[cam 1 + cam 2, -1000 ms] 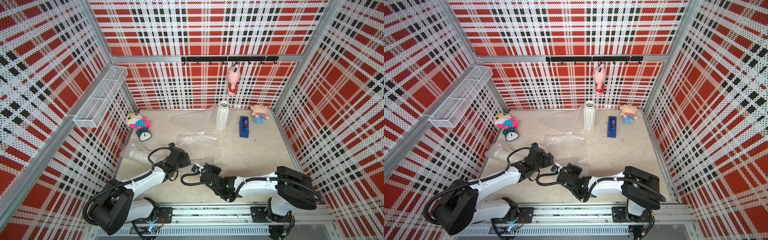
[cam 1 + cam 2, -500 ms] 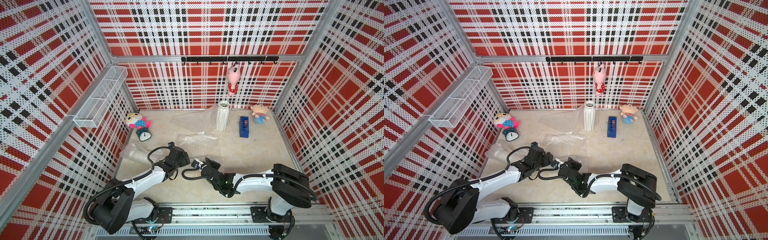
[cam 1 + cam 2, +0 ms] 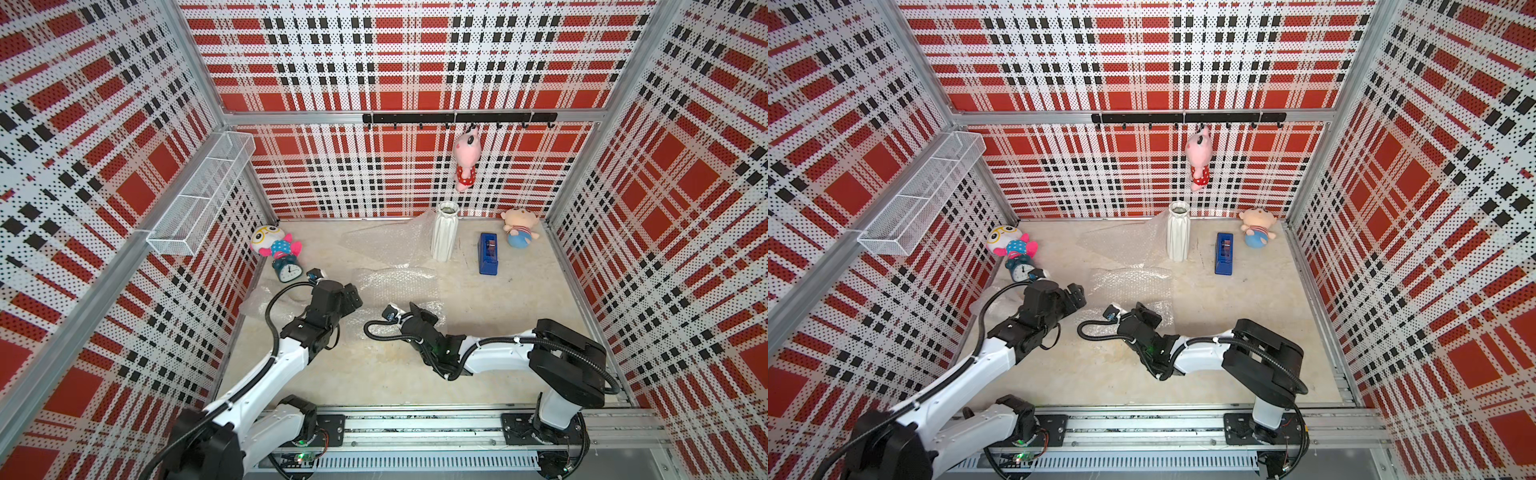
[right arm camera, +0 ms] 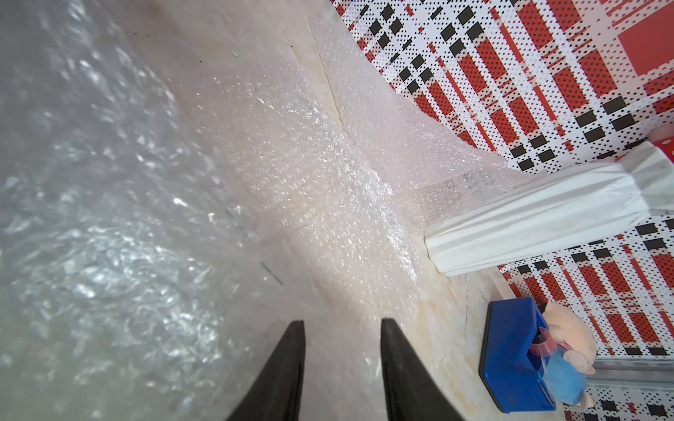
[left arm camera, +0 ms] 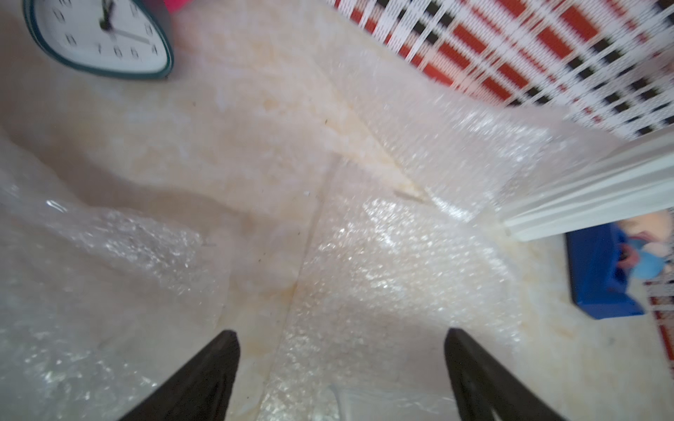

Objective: Wrap vases in bubble wrap
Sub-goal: Wrap the vase in bubble wrap.

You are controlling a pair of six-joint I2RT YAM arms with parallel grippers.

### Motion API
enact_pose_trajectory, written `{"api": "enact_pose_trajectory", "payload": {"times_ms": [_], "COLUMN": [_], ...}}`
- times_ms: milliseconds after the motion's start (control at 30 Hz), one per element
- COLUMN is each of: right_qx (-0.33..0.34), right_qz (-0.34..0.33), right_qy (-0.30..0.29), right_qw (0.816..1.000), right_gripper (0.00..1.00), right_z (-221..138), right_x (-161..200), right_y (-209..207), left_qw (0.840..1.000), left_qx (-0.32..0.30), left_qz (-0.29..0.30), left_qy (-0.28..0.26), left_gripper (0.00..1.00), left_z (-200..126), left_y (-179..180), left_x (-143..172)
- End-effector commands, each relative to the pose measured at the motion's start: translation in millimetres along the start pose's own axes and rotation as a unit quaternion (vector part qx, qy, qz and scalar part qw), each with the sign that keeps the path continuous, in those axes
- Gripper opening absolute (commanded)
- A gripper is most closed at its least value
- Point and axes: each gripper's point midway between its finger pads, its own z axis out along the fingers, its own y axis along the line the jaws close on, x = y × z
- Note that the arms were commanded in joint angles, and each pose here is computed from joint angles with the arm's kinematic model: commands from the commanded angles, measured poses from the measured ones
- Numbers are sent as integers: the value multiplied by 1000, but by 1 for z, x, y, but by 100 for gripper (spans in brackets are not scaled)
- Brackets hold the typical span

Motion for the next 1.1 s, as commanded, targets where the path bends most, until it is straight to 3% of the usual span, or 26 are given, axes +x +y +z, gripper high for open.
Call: {"api": "enact_pose_trajectory", "payload": {"times_ms": [0, 133, 267, 700, 800, 900, 1067], "right_qx": [-55, -51, -46, -37, -24, -24, -70], "right_qz": [-58, -54, -45, -24, -12, 10, -6], "right_qy": [61, 67, 62, 53, 50, 33, -57], "right_qw": [995, 995, 996, 998, 998, 999, 996], "right_gripper": [39, 40, 41, 46, 53, 72, 95], "right_z": [7, 10, 10, 11, 11, 6, -16], "right_x": [48, 51, 51, 44, 39, 24, -5], "right_y": [31, 30, 26, 15, 3, -15, -36], "left_qw": [1000, 999, 996, 987, 986, 986, 987], "left_qx": [-15, 15, 17, -28, -32, -31, -31], "left_qz": [2, 7, 11, 51, 55, 55, 54], "left_qy": [5, 45, 89, 152, 154, 153, 151], "left_gripper": [87, 84, 83, 87, 87, 87, 87], "left_z": [-18, -24, -6, 38, 40, 40, 41], "left_y": [3, -14, -12, 6, 8, 9, 11], "left_x": [12, 54, 88, 124, 126, 126, 125]}}
